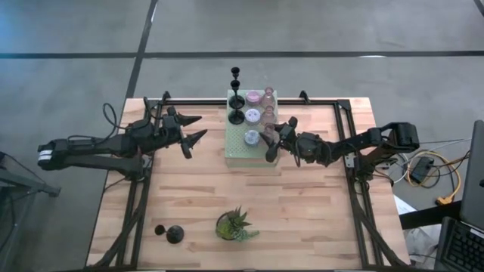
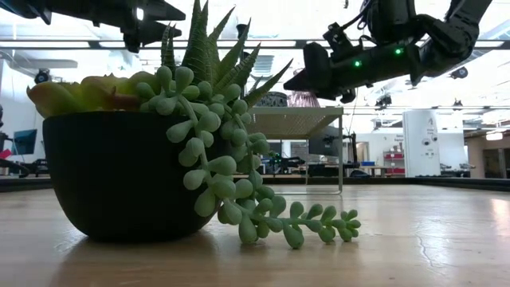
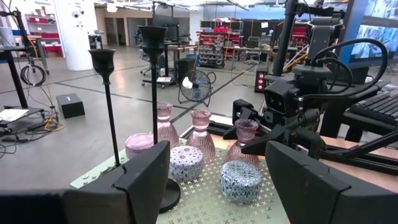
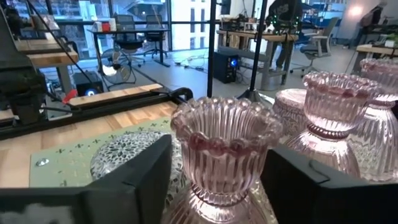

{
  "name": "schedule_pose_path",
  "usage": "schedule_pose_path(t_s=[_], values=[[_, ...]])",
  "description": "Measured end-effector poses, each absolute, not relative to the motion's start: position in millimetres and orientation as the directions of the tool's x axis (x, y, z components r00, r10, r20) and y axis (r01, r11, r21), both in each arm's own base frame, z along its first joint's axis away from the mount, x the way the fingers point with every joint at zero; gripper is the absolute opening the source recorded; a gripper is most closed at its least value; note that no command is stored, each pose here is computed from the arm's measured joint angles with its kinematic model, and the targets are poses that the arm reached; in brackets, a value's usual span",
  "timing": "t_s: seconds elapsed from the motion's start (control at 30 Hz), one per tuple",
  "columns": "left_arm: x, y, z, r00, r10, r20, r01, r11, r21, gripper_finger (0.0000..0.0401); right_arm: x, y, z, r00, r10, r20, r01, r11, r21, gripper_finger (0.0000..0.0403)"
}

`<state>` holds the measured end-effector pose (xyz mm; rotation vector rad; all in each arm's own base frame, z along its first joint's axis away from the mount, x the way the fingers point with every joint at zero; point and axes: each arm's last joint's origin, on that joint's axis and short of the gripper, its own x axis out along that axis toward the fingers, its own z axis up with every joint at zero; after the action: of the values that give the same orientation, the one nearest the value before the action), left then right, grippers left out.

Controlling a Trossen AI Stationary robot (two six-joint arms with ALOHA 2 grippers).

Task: Pick & Place candle stick holders
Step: Put the pink glass candle holder on the shelf aligned with the other pink glass candle holders, then put the black candle holder on the shelf aligned with the other black candle holders

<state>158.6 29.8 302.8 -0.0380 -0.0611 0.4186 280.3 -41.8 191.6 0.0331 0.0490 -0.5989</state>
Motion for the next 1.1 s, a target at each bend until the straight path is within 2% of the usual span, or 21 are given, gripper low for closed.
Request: schedule_pose_path(t_s=[0.33,0.6,0.73,0.87,1.0,1.1], values=[[159,30,303,0.913,0.405,0.051,-0.403,0.913,-0.059,0.0268,277,-41,202,0.828,-0.561,-0.02,0.561,0.828,0.006,0.0293],[159,30,303,0.913,0.405,0.051,-0.403,0.913,-0.059,0.0268,261,-37,241,0.827,-0.55,0.116,0.551,0.834,0.032,0.0308],[159,29,303,0.922,0.384,0.051,-0.381,0.922,-0.064,0.0268,239,-25,273,0.834,-0.511,0.211,0.51,0.858,0.062,0.0295],[159,29,303,0.926,0.373,0.051,-0.37,0.927,-0.059,0.0268,210,-11,290,0.875,-0.459,0.155,0.455,0.888,0.065,0.0264],[159,29,302,0.926,0.374,0.045,-0.373,0.927,-0.026,0.0268,175,-4,302,0.908,-0.415,0.053,0.404,0.904,0.14,0.0204],[159,29,302,0.926,0.374,0.045,-0.374,0.927,-0.016,0.0268,147,-3,323,0.931,-0.359,0.065,0.347,0.926,0.145,0.0147]])
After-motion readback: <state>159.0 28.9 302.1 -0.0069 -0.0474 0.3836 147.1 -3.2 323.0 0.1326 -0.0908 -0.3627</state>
